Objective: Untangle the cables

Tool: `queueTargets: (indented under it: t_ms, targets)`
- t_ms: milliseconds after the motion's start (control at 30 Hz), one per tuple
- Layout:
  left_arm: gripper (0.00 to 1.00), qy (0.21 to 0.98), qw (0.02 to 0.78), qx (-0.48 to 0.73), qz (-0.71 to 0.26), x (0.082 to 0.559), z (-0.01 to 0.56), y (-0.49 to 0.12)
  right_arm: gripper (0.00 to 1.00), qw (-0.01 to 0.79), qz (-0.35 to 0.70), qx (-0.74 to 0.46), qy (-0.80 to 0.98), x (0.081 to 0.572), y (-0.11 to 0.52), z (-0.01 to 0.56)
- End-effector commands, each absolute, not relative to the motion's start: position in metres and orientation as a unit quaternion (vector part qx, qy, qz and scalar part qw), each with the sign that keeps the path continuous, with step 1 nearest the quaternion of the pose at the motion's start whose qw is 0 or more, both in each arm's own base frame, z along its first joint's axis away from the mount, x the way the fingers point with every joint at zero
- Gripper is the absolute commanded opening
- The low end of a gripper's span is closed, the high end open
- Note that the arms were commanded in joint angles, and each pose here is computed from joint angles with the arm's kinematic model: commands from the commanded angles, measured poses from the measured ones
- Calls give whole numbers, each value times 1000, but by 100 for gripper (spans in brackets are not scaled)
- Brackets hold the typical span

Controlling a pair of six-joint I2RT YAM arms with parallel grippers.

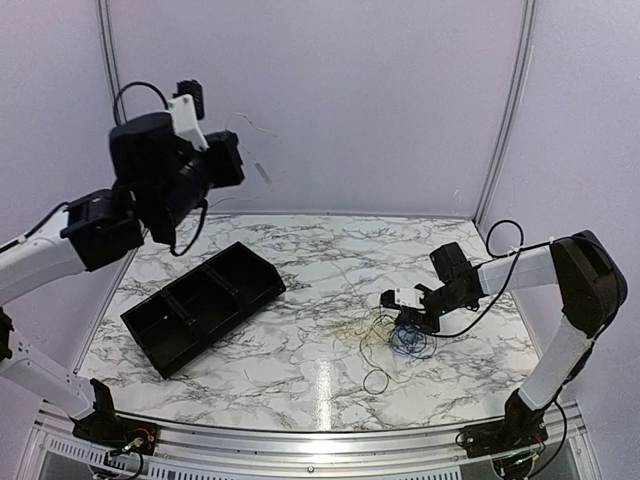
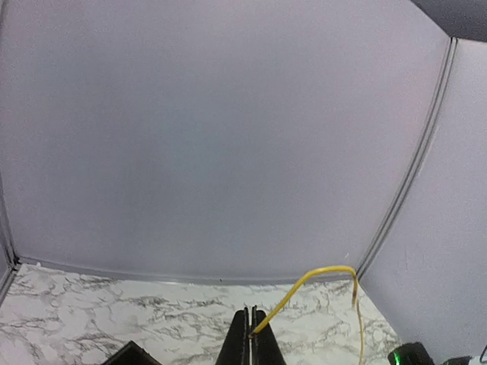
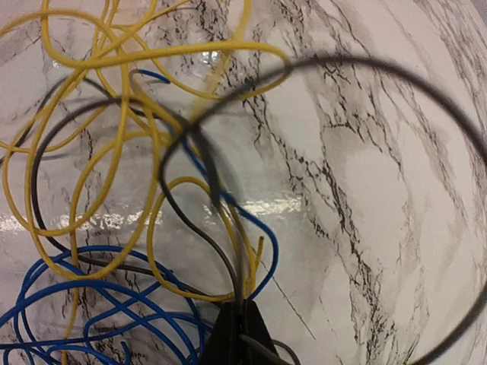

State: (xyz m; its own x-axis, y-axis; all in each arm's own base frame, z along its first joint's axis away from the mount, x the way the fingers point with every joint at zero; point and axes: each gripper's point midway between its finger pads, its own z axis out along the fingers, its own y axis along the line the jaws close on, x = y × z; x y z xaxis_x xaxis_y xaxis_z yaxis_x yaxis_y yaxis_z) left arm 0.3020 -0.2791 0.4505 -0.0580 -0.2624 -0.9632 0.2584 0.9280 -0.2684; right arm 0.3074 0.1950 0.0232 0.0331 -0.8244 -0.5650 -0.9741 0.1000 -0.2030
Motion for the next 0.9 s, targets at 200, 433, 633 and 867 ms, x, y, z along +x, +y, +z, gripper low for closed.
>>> queueTargets:
  t_ms: [200,433,633,867]
  targets:
    - [0,692,715,-41,-92,275,511,-177,0,260,112,-625,727,305,171,18]
    - [0,679,727,-66,-83,260,532,-145,4,266,116,-611,736,308,173,27]
    - [0,705,701,-73,-79,263,504,-145,30,278,130,-590,747,320,181,65]
    - [0,717,688,-79,-78,274,490,-152,64,329,150,-574,735,317,190,141]
